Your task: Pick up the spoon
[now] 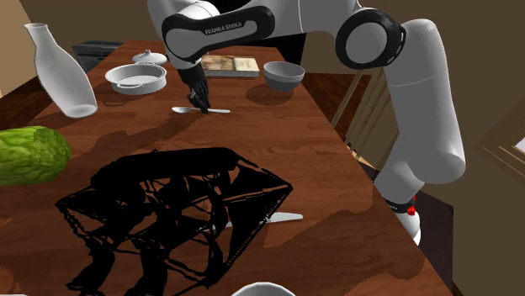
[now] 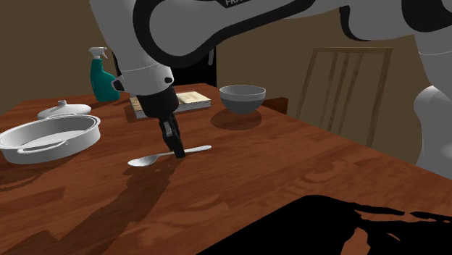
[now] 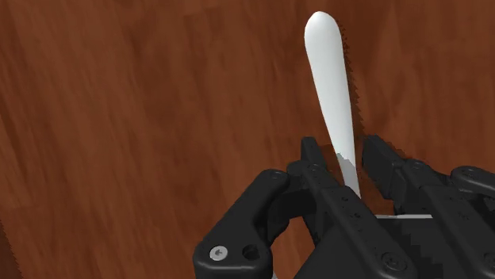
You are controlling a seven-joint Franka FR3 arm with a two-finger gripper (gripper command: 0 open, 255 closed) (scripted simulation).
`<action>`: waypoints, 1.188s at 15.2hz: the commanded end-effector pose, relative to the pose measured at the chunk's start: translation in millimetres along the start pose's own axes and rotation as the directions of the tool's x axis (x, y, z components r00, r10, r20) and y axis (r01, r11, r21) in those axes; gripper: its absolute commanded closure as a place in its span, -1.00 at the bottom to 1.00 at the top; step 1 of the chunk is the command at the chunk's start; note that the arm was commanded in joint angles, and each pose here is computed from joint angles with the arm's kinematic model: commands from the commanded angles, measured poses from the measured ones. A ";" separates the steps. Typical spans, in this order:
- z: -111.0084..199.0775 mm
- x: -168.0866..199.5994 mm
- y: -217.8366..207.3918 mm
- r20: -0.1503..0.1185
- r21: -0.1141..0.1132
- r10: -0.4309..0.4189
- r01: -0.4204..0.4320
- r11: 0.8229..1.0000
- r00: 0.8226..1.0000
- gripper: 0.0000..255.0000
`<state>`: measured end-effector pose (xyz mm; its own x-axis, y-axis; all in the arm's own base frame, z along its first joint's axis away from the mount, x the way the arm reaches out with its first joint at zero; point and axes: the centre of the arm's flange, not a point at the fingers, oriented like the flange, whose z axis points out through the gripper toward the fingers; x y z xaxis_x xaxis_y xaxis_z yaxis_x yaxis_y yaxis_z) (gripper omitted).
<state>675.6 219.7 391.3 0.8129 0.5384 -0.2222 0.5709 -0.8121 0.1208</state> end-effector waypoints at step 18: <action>-50.6 -11.3 6.0 0.000 0.000 0.000 0.000 1.000 1.000 1.00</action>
<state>675.0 220.1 437.5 0.8130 0.5384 -0.2216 0.5708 -0.8121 0.1210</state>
